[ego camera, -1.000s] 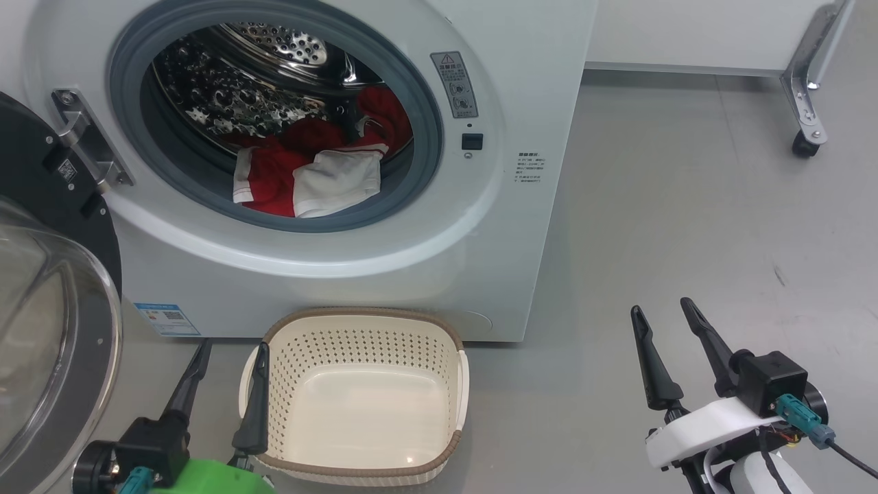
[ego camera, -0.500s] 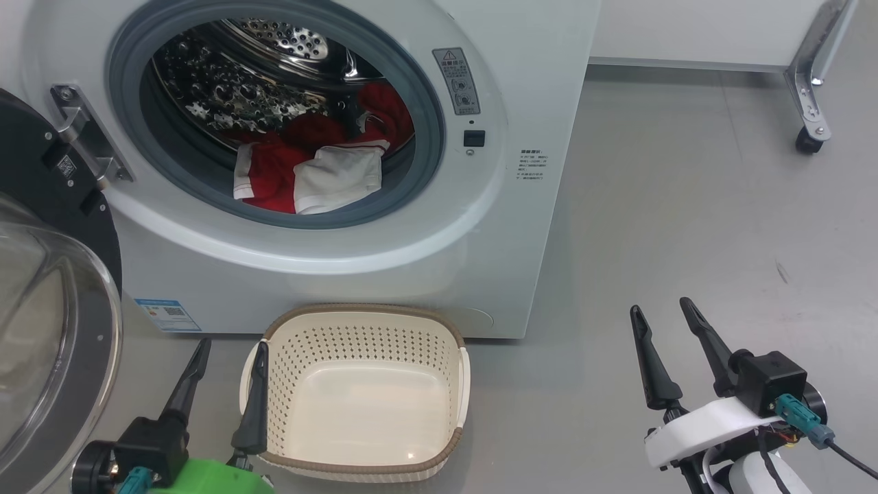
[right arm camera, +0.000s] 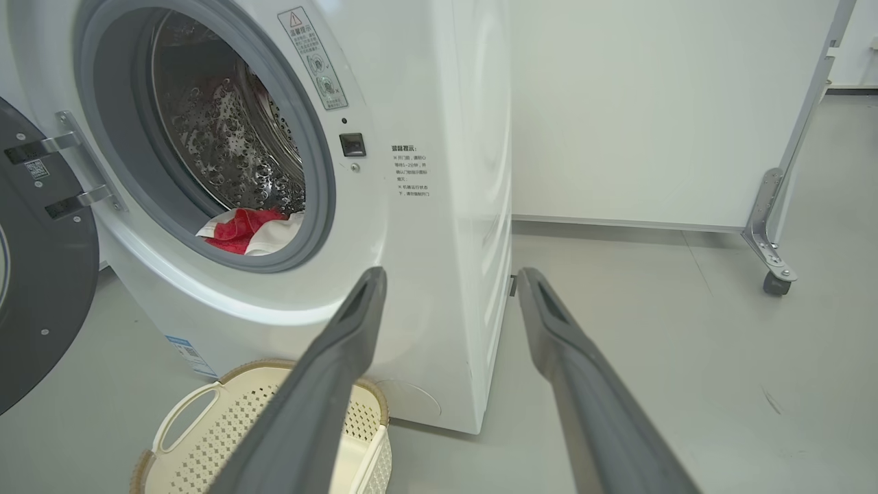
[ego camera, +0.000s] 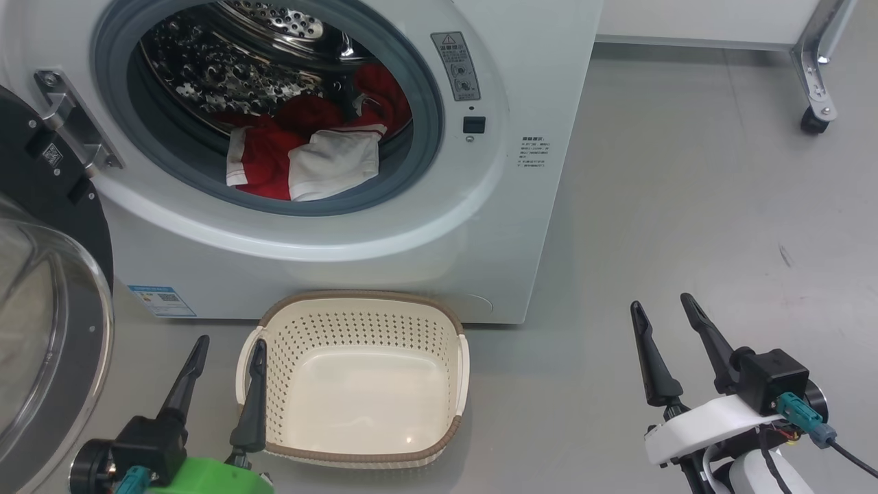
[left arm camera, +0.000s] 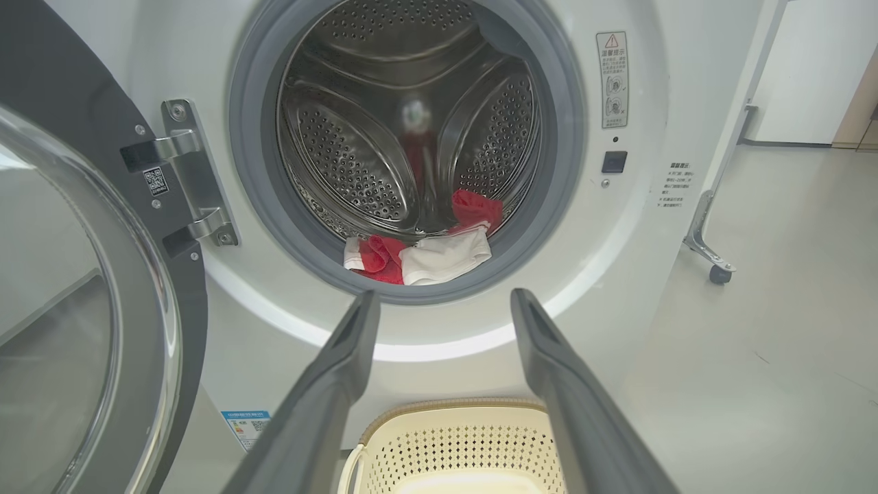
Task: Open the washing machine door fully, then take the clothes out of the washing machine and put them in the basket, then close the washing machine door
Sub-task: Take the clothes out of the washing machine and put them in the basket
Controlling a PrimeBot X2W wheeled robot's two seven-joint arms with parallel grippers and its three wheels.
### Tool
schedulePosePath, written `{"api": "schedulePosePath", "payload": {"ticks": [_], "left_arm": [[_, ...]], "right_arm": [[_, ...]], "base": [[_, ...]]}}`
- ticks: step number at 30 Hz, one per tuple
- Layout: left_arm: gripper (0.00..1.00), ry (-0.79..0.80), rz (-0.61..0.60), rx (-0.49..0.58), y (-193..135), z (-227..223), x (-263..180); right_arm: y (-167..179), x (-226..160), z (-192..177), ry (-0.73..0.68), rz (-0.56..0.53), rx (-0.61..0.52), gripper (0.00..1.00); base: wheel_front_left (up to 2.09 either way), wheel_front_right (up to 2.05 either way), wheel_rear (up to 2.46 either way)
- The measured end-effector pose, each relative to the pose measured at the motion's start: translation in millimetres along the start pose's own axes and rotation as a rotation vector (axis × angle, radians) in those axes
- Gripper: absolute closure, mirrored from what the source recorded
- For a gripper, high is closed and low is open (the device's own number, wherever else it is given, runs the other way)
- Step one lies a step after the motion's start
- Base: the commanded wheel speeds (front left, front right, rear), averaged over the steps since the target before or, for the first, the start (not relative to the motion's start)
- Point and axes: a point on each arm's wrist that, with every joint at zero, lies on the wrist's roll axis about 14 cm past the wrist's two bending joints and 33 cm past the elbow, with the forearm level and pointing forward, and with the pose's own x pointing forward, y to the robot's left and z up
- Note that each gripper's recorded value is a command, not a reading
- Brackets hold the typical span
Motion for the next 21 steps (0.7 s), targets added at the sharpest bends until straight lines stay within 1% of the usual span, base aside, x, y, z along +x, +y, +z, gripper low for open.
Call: {"api": "schedulePosePath", "payload": {"ticks": [3, 6, 11, 18, 21], "left_arm": [[0.0, 0.015, 0.001, -0.001, 0.5, -5.0, 1.8], [0.0, 0.044, -0.005, 0.025, 1.2, -13.1, 3.7], [0.0, 0.105, -0.014, 0.036, 1.1, -28.0, 12.1], [0.0, 0.132, -0.054, 0.065, -5.2, -32.9, 49.0], [0.0, 0.164, -0.065, 0.057, -6.7, -39.3, 67.3]], "right_arm": [[-1.9, 1.3, -3.3, 0.01, -0.005, 0.004, 0.0], [-4.1, 3.3, -6.9, 0.02, -0.01, 0.008, 0.0], [-8.5, 8.9, -12.9, 0.036, -0.016, 0.015, 0.0], [-18.2, 17.7, -23.9, 0.062, -0.042, 0.028, 0.0], [-22.1, 23.8, -25.8, 0.062, -0.052, 0.034, 0.0]], "base": [[0.0, 0.0, 0.0], [0.0, 0.0, 0.0], [0.0, 0.0, 0.0], [0.0, 0.0, 0.0], [0.0, 0.0, 0.0]]}}
